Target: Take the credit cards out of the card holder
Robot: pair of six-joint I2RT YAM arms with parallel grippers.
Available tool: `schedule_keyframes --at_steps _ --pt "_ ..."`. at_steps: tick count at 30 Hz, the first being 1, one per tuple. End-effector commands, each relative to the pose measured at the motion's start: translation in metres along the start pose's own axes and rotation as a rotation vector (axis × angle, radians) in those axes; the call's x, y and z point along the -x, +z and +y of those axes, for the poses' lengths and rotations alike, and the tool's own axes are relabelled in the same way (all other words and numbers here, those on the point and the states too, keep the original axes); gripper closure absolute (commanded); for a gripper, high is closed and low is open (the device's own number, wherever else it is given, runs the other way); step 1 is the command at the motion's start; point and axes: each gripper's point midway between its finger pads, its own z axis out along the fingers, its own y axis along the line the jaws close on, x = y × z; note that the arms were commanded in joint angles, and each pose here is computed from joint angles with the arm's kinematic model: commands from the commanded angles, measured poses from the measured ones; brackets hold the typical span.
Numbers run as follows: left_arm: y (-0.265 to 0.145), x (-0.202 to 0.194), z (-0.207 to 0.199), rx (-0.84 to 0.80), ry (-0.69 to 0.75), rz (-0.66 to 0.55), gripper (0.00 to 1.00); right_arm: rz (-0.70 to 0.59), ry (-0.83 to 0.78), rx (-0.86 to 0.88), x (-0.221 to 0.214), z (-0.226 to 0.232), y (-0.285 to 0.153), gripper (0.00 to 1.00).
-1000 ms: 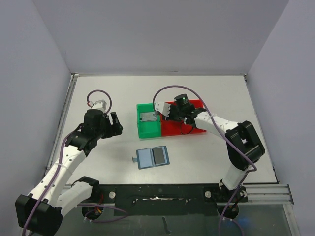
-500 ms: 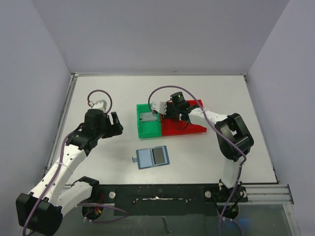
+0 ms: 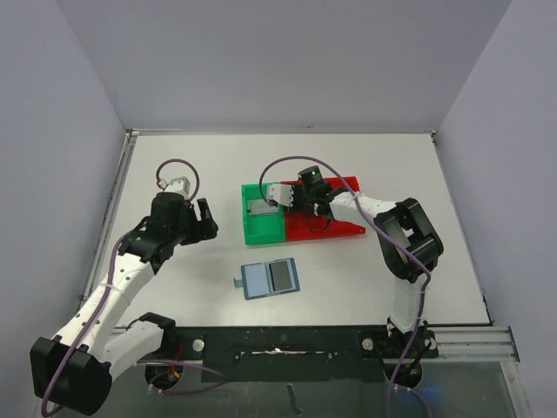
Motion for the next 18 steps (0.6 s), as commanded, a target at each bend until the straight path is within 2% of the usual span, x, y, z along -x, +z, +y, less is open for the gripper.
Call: schedule_keyframes --at_steps 1,8,18 --pt "0.0015 0.0132 -0.0073 -0.036 0.016 -0.044 0.26 -0.037 0.001 -0.071 0.0177 -0.0263 -0.0084 0.63" --pt "0.0034 0.0118 -0.0078 -0.039 0.017 -0.036 0.26 -0.024 0.011 -0.052 0.0137 -0.0238 -0.0093 0.55" --pt "0.005 0.0101 -0.0085 -0.044 0.019 -0.027 0.26 -0.025 0.069 -0.037 0.01 -0.022 -0.0075 0.51"
